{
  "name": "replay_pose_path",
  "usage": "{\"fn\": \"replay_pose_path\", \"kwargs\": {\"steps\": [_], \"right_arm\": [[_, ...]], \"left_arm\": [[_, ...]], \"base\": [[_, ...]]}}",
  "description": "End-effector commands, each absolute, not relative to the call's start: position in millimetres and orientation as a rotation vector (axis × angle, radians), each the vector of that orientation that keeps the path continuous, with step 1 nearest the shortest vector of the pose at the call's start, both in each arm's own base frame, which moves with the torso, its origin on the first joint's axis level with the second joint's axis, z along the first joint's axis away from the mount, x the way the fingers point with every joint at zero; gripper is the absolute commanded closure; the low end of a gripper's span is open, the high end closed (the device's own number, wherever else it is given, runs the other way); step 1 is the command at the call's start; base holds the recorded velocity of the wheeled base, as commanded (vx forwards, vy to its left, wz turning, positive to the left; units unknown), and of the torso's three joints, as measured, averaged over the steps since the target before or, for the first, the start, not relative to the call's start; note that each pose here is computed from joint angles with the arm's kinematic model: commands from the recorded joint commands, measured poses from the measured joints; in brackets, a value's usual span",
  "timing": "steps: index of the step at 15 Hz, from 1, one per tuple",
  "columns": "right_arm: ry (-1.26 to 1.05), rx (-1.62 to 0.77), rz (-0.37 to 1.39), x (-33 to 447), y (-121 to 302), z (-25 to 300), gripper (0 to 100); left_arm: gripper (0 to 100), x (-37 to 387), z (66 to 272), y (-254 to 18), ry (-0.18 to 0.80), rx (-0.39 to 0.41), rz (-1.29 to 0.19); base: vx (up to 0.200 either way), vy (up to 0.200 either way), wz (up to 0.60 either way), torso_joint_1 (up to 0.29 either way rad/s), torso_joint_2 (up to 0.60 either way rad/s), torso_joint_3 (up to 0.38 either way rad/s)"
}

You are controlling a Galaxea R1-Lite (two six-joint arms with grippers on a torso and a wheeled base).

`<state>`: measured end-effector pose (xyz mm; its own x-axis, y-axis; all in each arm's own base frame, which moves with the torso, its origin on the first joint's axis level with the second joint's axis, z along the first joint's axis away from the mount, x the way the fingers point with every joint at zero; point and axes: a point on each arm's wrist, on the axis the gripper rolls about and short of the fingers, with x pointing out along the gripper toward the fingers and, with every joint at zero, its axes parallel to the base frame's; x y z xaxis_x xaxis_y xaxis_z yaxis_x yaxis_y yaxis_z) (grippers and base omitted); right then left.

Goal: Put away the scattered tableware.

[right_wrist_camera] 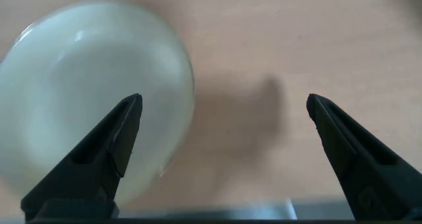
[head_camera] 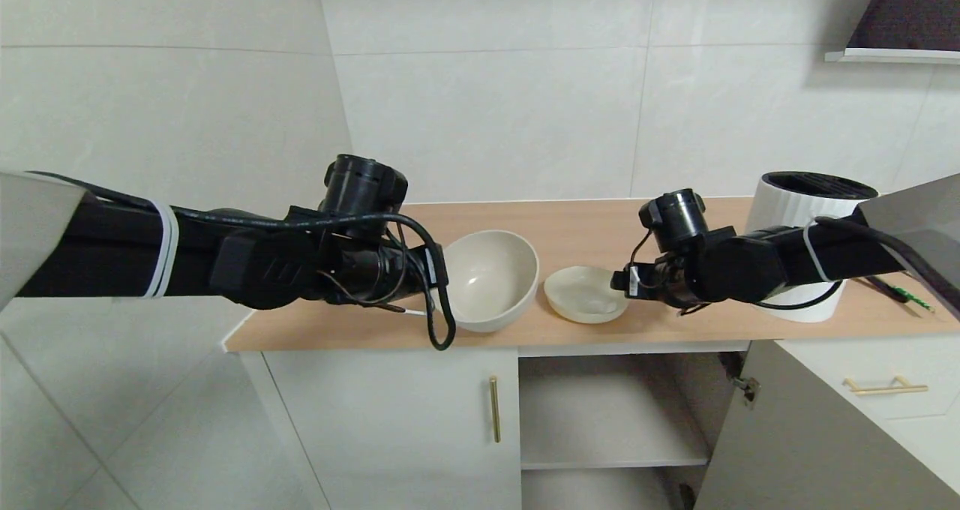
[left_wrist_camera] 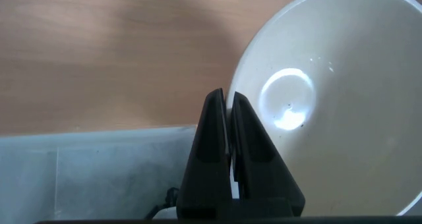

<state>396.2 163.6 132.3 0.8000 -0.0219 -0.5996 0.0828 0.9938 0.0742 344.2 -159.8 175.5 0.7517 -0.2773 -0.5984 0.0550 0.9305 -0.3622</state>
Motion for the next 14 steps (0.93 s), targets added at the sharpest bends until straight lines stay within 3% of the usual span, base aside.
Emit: {"fn": "replay_pose_path", "kwargs": {"steps": [1,6,7,11,14], "right_arm": [[0.662,0.089,-0.069,401.5,163.0,119.9,0],[0.664,0.088,-0.076,404.4,163.4,115.2,0],[0.666,0.086,-0.075,404.6,163.5,114.5,100],[0.671,0.084,-0.072,404.4,164.3,112.7,100],[0.646,0.102,-0.060,398.5,161.2,129.5,100]], "left_arm": [[100,337.3,179.3,-164.2,0.695,-0.333,-0.204],[100,331.5,185.4,-166.4,0.685,-0.333,-0.220],[100,330.1,186.4,-165.7,0.683,-0.333,-0.220],[100,328.1,190.9,-164.7,0.672,-0.337,-0.224],[100,324.8,195.3,-163.6,0.662,-0.340,-0.228]], "base": [[0.000,0.000,0.00,0.000,0.00,0.000],[0.000,0.000,0.00,0.000,0.00,0.000],[0.000,0.000,0.00,0.000,0.00,0.000],[0.000,0.000,0.00,0.000,0.00,0.000],[0.000,0.000,0.00,0.000,0.00,0.000]]}}
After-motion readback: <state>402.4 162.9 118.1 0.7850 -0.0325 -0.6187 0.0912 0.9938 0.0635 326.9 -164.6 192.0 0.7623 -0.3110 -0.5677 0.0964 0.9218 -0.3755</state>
